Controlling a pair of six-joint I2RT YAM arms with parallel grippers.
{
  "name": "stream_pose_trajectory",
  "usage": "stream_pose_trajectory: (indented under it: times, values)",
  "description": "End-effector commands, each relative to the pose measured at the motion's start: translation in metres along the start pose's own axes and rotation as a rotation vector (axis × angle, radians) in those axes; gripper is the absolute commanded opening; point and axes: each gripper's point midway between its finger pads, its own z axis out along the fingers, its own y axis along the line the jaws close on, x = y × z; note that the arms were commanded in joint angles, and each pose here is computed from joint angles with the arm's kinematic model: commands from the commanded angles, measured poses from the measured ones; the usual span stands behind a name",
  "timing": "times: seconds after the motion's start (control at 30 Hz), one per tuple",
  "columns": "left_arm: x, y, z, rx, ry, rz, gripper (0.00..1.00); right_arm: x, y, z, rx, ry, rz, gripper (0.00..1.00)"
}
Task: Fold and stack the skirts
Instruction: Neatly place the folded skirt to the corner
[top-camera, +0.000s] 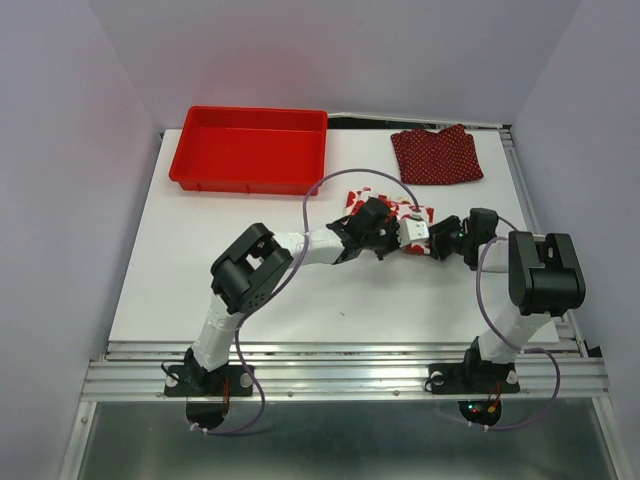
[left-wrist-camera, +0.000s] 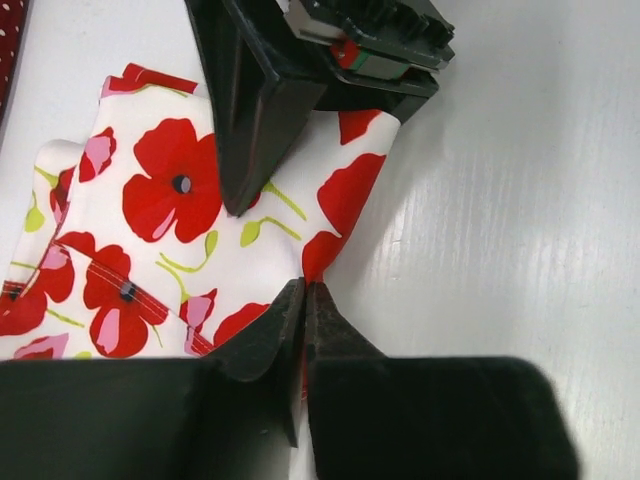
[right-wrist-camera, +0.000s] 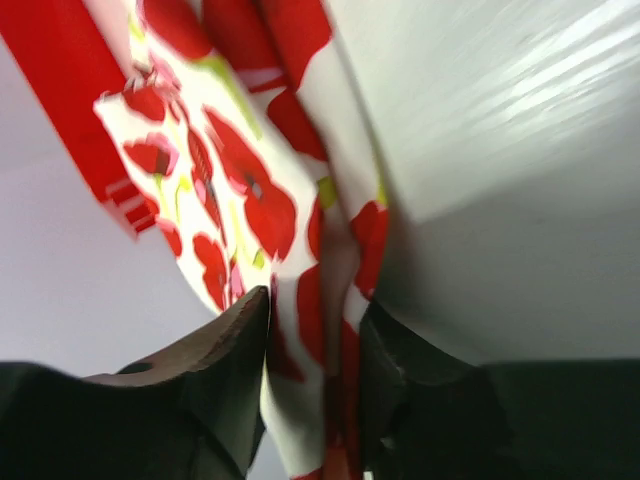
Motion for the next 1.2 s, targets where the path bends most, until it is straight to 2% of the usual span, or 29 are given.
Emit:
stream_pose_trajectory:
  times: [0.0, 0.03, 0.07, 0.13, 0.27, 0.3, 0.33, 0.37, 0.47, 0.57, 0.7, 0.83, 0.97, 1.03, 1.17]
  values:
    - [-0.036, 0.015, -0.004, -0.048, -0.069, -0.013, 0.28, -0.022, 0.009, 0.009, 0.001, -0.08, -0.152, 0.36]
    - [-0.04, 0.016, -0.01, -0.053, -0.062, -0.021, 0.39, -0.029, 0.014, 0.011, 0.007, -0.093, -0.181, 0.27]
    - [-0.043, 0.018, -0.014, -0.064, -0.061, -0.025, 0.43, -0.033, 0.017, 0.012, 0.007, -0.099, -0.211, 0.2]
    - [-0.047, 0.022, -0.033, -0.108, -0.051, -0.025, 0.5, -0.046, 0.028, 0.014, 0.016, -0.125, -0.303, 0.01]
    - [-0.045, 0.03, -0.074, -0.18, 0.027, -0.073, 0.64, -0.056, 0.053, 0.016, 0.032, -0.119, -0.447, 0.01]
    - [-0.044, 0.028, -0.082, -0.171, 0.044, -0.093, 0.77, -0.053, 0.056, 0.018, 0.035, -0.102, -0.502, 0.01]
    - [-0.044, 0.027, -0.101, -0.12, 0.044, -0.143, 0.79, -0.06, 0.071, 0.019, 0.017, -0.111, -0.539, 0.01]
    - [-0.047, 0.026, -0.111, -0.089, 0.026, -0.166, 0.98, -0.059, 0.076, 0.021, 0.018, -0.104, -0.57, 0.01]
    - [-0.039, 0.032, -0.146, -0.074, 0.024, -0.295, 0.98, -0.065, 0.091, 0.031, 0.022, -0.085, -0.729, 0.01]
    - [-0.026, 0.037, -0.168, -0.095, 0.047, -0.358, 0.98, -0.065, 0.1, 0.042, 0.037, -0.087, -0.822, 0.01]
    - [-0.015, 0.041, -0.188, -0.132, 0.037, -0.378, 0.98, -0.078, 0.116, 0.054, 0.031, -0.112, -0.912, 0.01]
    - [-0.005, 0.046, -0.197, -0.155, 0.045, -0.396, 0.98, -0.091, 0.156, 0.061, -0.04, -0.165, -1.008, 0.01]
    - [-0.001, 0.042, -0.198, -0.138, 0.055, -0.394, 0.98, -0.086, 0.184, 0.071, -0.097, -0.136, -1.038, 0.01]
    - [-0.002, 0.042, -0.198, -0.135, 0.049, -0.391, 0.98, -0.07, 0.194, 0.08, -0.13, -0.105, -1.06, 0.01]
    - [-0.004, 0.042, -0.196, -0.12, 0.043, -0.402, 0.98, -0.047, 0.195, 0.094, -0.137, -0.055, -1.029, 0.01]
